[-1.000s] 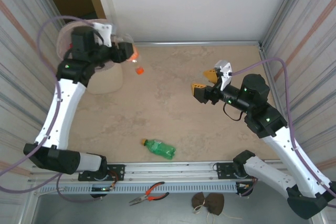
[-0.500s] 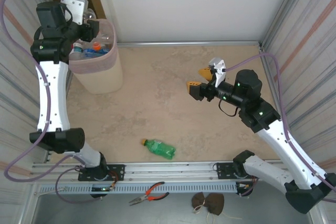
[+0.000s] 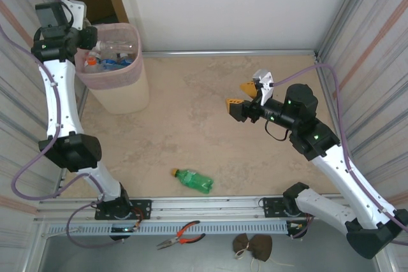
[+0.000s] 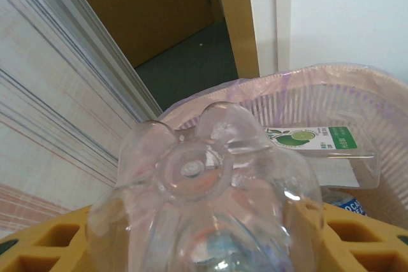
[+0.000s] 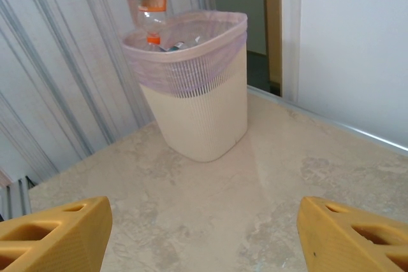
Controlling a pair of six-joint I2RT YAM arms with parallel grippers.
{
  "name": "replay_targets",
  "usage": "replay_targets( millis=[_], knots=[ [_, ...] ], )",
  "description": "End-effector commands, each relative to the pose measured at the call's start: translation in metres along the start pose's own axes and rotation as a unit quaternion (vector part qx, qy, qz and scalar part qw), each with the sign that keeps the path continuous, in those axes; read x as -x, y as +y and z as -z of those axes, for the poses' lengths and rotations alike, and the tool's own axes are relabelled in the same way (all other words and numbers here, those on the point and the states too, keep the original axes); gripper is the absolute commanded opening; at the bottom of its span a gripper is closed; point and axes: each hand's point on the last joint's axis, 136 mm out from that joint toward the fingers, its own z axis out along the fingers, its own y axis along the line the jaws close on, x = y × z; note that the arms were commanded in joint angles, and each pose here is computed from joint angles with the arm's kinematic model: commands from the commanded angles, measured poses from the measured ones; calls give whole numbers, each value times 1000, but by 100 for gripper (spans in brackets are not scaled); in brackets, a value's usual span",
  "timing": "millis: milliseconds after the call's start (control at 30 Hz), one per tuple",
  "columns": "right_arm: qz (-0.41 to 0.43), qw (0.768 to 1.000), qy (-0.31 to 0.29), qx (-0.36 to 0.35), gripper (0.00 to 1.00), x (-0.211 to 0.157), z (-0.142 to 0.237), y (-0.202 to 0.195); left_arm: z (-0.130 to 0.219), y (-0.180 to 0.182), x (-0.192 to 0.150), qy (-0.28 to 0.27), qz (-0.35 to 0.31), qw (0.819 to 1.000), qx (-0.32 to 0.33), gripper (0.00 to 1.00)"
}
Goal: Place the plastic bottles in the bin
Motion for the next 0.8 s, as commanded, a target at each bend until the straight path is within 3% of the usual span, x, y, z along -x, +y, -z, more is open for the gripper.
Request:
replay_targets(
  millis=[0, 200, 500, 767],
  knots=[
    [-4, 1000, -20, 5, 75, 12, 4, 2, 2, 8, 3, -9, -13, 1000, 24, 57],
    [-7, 1000, -17, 3, 76, 8, 3, 1, -16, 11, -27, 40, -30, 998, 45, 57],
    [-8, 1000, -16, 3, 76, 7, 3, 1, -55, -2, -75, 118, -27, 992, 23, 59],
    [-7, 1000, -17, -1, 75, 7, 5, 0, -93, -12, -98, 152, -19, 988, 3, 66]
  ],
)
